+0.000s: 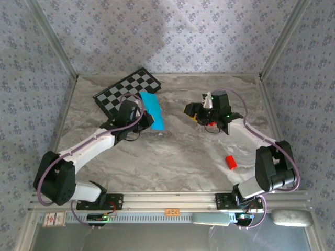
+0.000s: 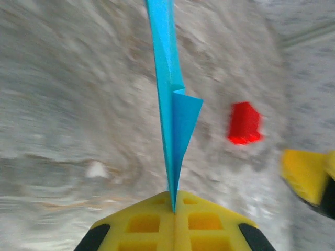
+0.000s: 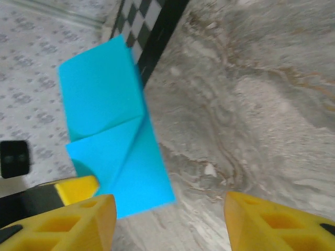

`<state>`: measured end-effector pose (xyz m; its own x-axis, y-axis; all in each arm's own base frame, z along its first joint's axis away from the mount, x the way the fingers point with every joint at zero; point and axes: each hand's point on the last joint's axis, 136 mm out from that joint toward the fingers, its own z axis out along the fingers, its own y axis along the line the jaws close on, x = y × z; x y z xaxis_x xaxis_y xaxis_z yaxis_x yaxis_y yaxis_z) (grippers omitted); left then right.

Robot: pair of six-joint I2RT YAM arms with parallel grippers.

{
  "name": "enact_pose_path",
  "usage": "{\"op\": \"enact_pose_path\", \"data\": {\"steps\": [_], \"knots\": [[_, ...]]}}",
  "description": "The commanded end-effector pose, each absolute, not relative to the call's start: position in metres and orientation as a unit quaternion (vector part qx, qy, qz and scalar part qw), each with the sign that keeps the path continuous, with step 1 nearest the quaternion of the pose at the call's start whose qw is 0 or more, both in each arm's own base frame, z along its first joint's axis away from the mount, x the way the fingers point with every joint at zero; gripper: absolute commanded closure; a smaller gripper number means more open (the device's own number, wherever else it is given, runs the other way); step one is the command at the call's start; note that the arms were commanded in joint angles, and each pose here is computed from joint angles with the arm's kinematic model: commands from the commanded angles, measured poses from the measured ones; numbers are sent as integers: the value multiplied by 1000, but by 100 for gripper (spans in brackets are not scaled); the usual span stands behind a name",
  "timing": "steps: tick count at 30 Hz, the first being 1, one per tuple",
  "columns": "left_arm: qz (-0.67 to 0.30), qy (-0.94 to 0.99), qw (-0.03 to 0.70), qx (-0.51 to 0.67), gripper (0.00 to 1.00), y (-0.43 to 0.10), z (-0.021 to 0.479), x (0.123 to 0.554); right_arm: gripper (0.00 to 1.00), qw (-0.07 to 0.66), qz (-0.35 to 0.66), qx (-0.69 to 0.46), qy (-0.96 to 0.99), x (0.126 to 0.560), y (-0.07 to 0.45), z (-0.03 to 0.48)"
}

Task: Fold a paper plane with a square sheet of paper (pick it up from the middle)
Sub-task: Turn over the paper at the center of the table.

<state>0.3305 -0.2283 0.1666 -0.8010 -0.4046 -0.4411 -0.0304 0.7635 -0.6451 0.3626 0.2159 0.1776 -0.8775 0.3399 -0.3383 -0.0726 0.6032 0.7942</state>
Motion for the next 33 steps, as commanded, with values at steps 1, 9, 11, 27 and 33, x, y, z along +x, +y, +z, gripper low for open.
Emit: {"op": "enact_pose_path", "data": {"steps": [1,9,11,27,33], "knots": [[-80,952,284,-85,96,-153,138,307,39,260,338,71,902,360,186,169],[123,953,270,-61,96,-107,142,301,37,264,291,101,914,361,164,158],[158,949,269,-47,96,-108,145,304,37,263,287,106,915,362,162,156],[59,986,151,19,86,-222,47,315,37,246,268,162,917,358,134,135],[-115,984,132,-13,63,-260,50,318,37,230,279,159,919,358,142,124]]}}
